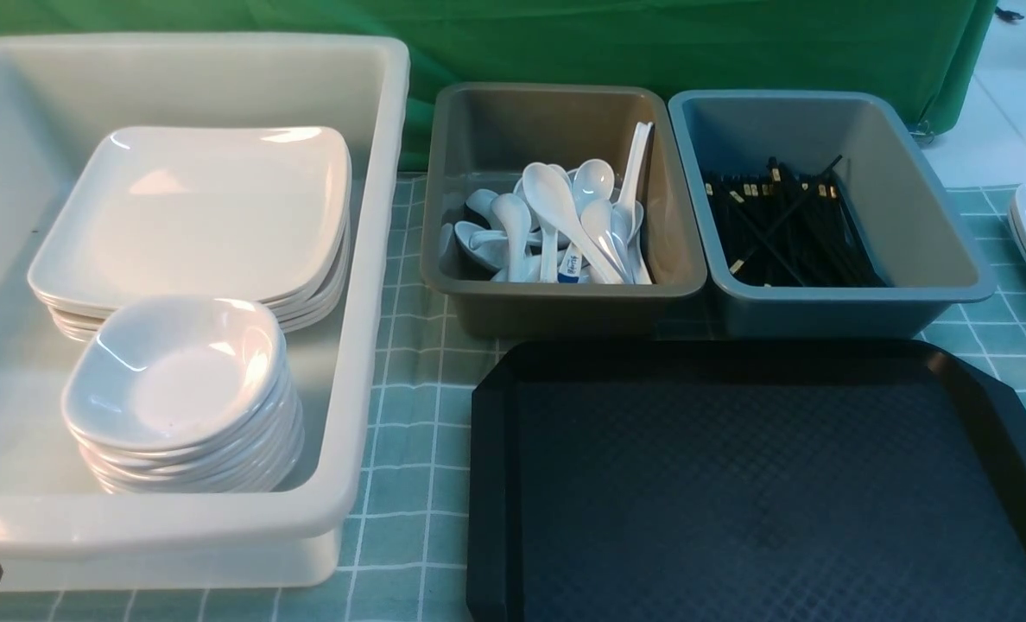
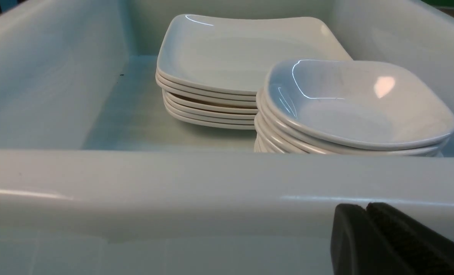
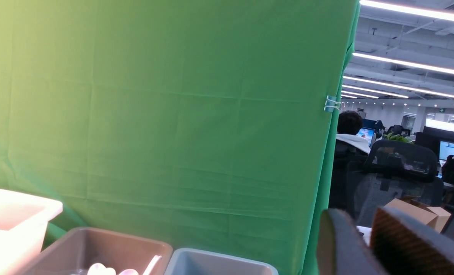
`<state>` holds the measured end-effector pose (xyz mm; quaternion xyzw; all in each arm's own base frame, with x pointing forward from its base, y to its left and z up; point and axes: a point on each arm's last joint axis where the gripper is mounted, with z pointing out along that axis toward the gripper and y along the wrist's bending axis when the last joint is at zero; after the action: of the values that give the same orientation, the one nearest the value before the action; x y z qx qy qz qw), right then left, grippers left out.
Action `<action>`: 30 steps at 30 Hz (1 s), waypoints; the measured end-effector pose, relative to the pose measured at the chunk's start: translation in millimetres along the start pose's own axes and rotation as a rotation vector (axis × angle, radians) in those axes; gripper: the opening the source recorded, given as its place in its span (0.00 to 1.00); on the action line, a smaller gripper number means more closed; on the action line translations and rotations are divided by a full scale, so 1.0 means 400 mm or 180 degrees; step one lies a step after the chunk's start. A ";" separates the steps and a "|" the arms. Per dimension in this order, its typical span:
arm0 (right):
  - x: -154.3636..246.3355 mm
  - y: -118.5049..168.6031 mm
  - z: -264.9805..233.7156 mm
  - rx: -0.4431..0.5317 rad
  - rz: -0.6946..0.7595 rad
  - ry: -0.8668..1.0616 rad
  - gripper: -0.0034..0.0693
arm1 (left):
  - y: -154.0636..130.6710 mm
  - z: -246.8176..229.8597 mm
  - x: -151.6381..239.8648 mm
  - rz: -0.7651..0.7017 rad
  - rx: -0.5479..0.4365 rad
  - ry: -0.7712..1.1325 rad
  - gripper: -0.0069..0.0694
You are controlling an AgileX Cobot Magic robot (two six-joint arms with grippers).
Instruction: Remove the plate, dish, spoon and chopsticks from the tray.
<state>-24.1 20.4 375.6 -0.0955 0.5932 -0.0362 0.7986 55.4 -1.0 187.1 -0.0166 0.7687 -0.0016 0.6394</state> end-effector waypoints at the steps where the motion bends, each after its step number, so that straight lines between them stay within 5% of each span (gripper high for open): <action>1: 0.000 0.000 0.000 0.0000 -0.0012 0.0000 0.28 | 0.000 0.000 0.000 0.0003 0.0000 0.0000 0.11; 6: 0.029 -0.006 0.010 0.0102 -0.0050 0.0162 0.30 | 0.000 0.000 0.000 0.0003 0.0000 0.0000 0.11; 12: 0.198 -0.031 0.059 0.0544 0.0202 0.0984 0.31 | 0.000 0.000 0.000 0.0003 0.0000 0.0000 0.11; 21: 0.474 0.027 0.049 -0.0036 0.0220 0.1756 0.34 | 0.000 0.000 0.000 0.0009 -0.0001 -0.0004 0.11; 30: 0.536 0.043 0.037 -0.0163 0.0214 0.1929 0.36 | 0.000 0.000 0.000 0.0009 0.0000 -0.0002 0.11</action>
<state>52.1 2.2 174.6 -0.0807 0.8079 -0.0216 0.5833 55.4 -1.0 187.2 -0.0155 0.7684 -0.0006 0.6397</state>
